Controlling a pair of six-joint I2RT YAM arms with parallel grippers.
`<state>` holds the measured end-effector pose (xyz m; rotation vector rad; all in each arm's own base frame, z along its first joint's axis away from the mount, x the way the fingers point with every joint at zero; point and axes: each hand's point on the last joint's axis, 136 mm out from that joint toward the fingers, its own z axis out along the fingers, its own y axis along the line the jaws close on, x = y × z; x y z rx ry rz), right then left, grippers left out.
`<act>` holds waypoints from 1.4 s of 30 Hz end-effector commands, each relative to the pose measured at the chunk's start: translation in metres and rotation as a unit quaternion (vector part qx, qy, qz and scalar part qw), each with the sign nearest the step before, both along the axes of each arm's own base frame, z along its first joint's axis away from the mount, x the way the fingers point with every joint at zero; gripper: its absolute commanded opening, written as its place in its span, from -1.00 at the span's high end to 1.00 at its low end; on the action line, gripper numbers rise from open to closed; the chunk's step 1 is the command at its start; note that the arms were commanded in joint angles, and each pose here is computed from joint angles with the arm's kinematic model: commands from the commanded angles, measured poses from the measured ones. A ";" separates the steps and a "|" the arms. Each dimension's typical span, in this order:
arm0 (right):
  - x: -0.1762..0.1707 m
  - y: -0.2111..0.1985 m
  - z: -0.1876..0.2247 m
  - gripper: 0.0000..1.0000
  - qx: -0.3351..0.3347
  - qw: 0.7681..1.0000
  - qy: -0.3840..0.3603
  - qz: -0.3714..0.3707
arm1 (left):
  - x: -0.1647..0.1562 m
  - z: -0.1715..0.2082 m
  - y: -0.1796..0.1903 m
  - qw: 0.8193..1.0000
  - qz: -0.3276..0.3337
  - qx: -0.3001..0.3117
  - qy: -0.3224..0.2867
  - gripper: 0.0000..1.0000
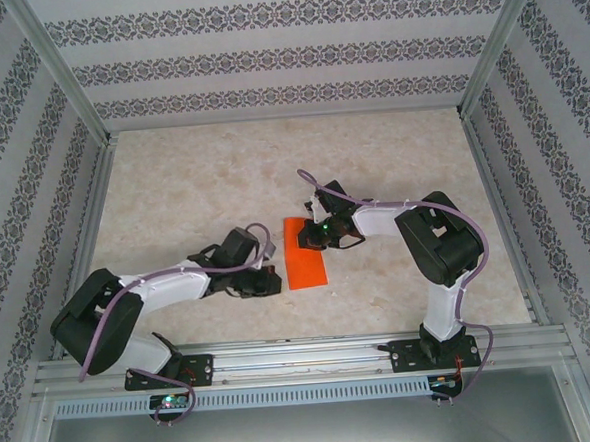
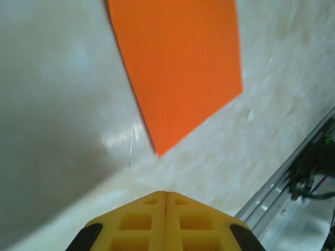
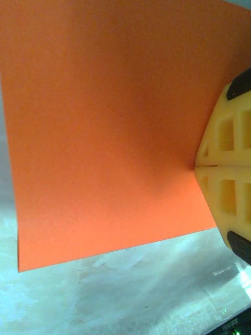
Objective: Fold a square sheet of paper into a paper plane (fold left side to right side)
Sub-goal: Hold the square sheet of paper at the center of the table.
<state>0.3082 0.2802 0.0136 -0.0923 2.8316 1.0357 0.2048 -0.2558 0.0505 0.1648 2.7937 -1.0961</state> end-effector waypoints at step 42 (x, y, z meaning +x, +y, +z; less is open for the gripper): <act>0.009 -0.020 0.060 1.00 -0.006 0.998 -0.053 -0.033 | 0.044 -0.061 -0.029 0.995 -0.046 0.083 0.032 1.00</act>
